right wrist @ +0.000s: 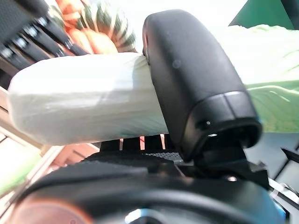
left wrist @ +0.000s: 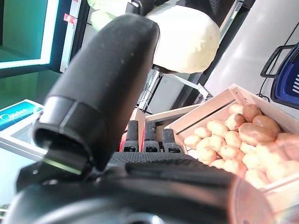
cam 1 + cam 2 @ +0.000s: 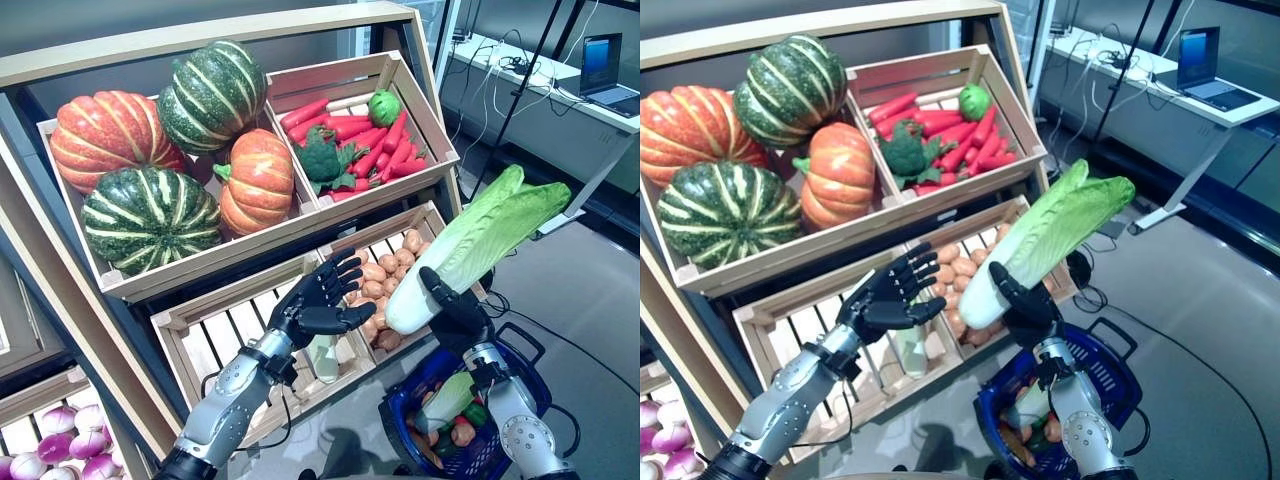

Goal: Put vegetables into the basket

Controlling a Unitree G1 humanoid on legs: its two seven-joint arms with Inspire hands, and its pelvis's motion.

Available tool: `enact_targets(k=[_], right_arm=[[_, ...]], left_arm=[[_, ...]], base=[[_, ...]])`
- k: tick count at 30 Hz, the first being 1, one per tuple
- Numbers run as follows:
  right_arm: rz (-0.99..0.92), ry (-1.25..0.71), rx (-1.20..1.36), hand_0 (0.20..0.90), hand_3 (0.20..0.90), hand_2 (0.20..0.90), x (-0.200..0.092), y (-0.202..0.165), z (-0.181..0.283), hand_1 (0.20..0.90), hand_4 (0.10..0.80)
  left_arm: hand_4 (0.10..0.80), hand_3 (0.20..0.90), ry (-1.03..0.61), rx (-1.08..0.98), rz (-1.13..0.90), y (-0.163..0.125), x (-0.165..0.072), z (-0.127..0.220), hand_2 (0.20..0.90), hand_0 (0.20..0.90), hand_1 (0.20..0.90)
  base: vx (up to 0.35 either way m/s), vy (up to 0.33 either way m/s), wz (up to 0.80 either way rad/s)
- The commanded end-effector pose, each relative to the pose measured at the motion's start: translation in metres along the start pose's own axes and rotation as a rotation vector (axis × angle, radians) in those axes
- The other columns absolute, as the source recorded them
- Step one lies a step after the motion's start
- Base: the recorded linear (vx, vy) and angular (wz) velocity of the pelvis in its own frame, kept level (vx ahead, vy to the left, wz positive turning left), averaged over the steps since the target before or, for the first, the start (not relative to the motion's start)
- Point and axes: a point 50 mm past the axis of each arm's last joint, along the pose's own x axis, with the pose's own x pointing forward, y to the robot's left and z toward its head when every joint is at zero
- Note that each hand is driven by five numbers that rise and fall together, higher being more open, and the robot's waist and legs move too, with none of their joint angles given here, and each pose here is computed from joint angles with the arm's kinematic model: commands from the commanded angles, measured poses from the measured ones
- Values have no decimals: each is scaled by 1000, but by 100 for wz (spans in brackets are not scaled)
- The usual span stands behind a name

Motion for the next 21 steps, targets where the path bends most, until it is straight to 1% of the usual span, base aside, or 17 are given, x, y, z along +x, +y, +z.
enact_targets(k=[1, 3, 7, 8, 12, 13, 14, 15, 16, 18, 20, 21], right_arm=[[118, -347, 4, 300, 300, 300, 25, 32, 56, 300, 400], [62, -380, -19, 300, 300, 300, 25, 24, 59, 300, 400], [-142, -496, -59, 300, 300, 300, 18, 0, 76, 300, 400], [-241, -548, -108, 300, 300, 300, 14, -9, 83, 300, 400], [-422, -612, -237, 300, 300, 300, 7, -21, 99, 300, 400], [-490, -614, -259, 300, 300, 300, 5, -28, 103, 300, 400], [-610, -589, -331, 300, 300, 300, 2, -40, 108, 300, 400], [-665, -575, -385, 300, 300, 300, 1, -45, 109, 300, 400], [-701, -565, -417, 300, 300, 300, 0, -47, 110, 300, 400], [-810, -522, -590, 300, 300, 300, -4, -53, 113, 300, 400], [-869, -499, -702, 300, 300, 300, -6, -56, 118, 300, 400], [-874, -500, -705, 300, 300, 300, -6, -56, 119, 300, 400]], left_arm=[[800, 900, -216, 24, -23, 0, 16, 43, 900, 900, 900], [800, 900, -217, 27, -18, 2, 16, 43, 900, 900, 900], [800, 900, -213, 34, 0, 6, 14, 46, 900, 900, 900], [800, 900, -210, 34, 5, 8, 14, 47, 900, 900, 900], [800, 900, -202, 32, 22, 8, 14, 47, 900, 900, 900], [800, 900, -196, 32, 29, 10, 13, 47, 900, 900, 900], [800, 900, -185, 44, 48, 12, 13, 45, 900, 900, 900], [800, 900, -179, 65, 66, 13, 13, 45, 900, 900, 900], [800, 900, -173, 80, 75, 14, 12, 44, 900, 900, 900], [800, 900, -143, 83, 102, 17, 7, 40, 900, 900, 900], [800, 900, -128, 100, 126, 21, 3, 36, 900, 900, 900], [800, 900, -127, 101, 128, 21, 2, 36, 900, 900, 900]], base=[[0, 0, 0], [0, 0, 0], [0, 0, 0], [0, 0, 0], [12, -6, -1], [92, -41, -3], [109, -47, -5], [109, -46, -6], [99, -45, -5], [92, -49, -2], [53, -49, -1], [0, -59, 0]])
